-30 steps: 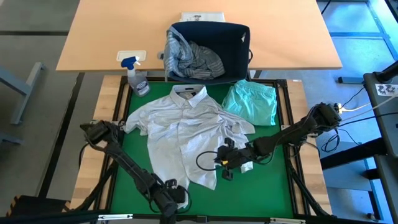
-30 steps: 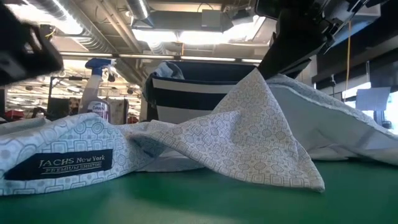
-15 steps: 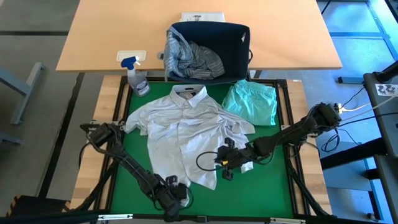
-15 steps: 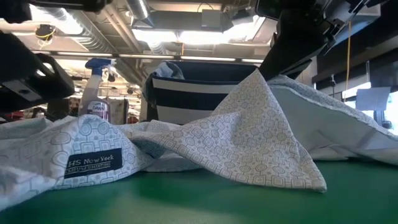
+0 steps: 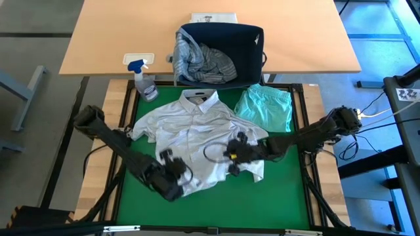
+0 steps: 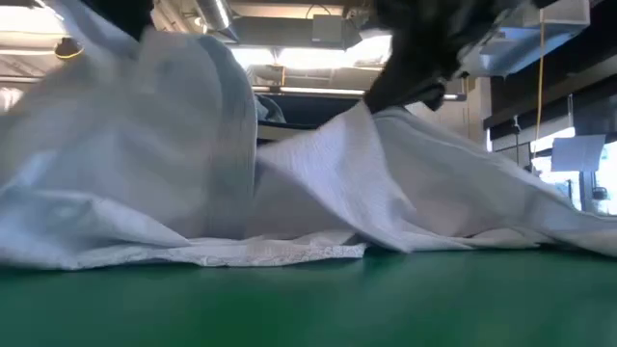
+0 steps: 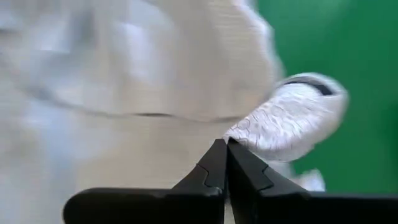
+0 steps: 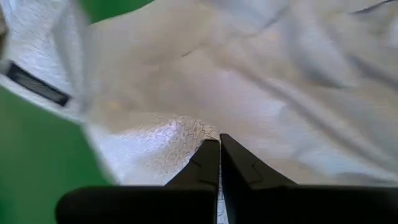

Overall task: Fold laundry
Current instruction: Fold the white polo shirt

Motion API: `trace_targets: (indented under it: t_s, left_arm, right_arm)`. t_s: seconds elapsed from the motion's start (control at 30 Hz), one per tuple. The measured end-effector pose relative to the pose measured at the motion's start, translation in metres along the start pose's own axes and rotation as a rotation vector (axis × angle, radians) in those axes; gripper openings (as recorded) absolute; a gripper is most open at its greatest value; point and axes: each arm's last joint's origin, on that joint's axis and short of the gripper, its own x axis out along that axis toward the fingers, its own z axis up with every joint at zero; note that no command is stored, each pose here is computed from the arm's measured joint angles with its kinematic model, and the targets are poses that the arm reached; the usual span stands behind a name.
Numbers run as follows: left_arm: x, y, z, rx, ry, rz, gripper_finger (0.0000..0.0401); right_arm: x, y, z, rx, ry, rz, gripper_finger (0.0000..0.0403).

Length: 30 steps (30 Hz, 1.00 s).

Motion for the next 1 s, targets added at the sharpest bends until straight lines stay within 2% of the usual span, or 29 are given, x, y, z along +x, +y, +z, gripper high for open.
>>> trace_targets:
  t_s: [0.17,0.27,0.33,0.4,0.5,0.67,0.77,0.9,1.0]
  left_arm:
    - [0.004,0.030,0.005,0.022,-0.023,0.257,0.0002]
    - [0.017,0.040,0.006,0.018,-0.021,0.317,0.0002]
    - [0.026,0.046,0.003,0.014,0.032,0.321,0.0004]
    - [0.030,0.049,0.003,0.006,0.072,0.303,0.0015]
    - [0.032,0.050,0.004,-0.007,0.126,0.271,0.0046]
    - [0.016,0.039,0.018,-0.043,0.176,0.098,0.0101]
    - [0.000,0.022,0.028,-0.068,0.102,-0.020,0.0123]
    - [-0.012,-0.006,0.032,-0.095,-0.032,-0.215,0.0137]
    - [-0.006,-0.016,0.022,-0.108,-0.029,-0.228,0.0138]
  right_arm:
    - [0.014,-0.030,0.011,0.065,-0.023,-0.120,0.0003]
    - [0.023,-0.045,0.015,0.119,-0.019,-0.153,0.0003]
    - [0.028,-0.053,0.016,0.168,-0.004,-0.159,0.0005]
    - [0.030,-0.061,0.018,0.195,0.009,-0.150,0.0015]
    - [0.030,-0.066,0.020,0.202,0.024,-0.123,0.0051]
    - [0.005,-0.060,0.026,0.209,0.158,0.068,0.0127]
    - [-0.017,-0.043,0.022,0.167,0.247,0.161,0.0160]
    - [-0.041,-0.008,0.007,0.091,0.253,0.199,0.0179]
    - [-0.045,0.018,-0.010,0.040,0.240,0.151,0.0181]
